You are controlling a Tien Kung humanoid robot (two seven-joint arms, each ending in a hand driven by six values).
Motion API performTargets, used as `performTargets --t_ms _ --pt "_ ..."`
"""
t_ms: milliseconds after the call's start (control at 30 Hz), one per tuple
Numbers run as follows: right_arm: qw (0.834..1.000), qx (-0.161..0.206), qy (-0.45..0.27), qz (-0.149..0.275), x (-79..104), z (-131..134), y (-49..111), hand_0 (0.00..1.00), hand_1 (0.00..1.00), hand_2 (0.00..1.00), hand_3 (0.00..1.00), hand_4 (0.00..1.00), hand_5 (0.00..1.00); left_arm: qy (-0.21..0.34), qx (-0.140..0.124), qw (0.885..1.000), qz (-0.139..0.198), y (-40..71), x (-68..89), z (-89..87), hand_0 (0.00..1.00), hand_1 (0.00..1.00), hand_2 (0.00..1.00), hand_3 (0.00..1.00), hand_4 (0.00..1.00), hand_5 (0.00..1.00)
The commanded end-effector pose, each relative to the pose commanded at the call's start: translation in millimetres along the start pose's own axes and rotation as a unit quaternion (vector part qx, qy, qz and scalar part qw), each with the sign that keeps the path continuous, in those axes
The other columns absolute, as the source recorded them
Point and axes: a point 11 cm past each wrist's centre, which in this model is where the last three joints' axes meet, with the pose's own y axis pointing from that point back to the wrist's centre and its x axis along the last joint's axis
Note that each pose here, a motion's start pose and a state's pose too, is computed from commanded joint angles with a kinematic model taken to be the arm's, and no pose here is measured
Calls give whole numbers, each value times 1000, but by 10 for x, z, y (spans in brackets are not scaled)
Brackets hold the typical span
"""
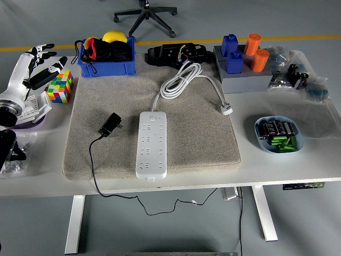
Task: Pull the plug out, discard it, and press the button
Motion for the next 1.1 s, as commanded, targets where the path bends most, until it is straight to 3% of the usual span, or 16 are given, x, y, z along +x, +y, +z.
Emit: performTargets --t_ms 1100 --pt "1000 -3 -5 -1 -8 40 -4 740 659 644 614 660 483 7 2 1000 4 12 18 -15 867 867 789 842 752 558"
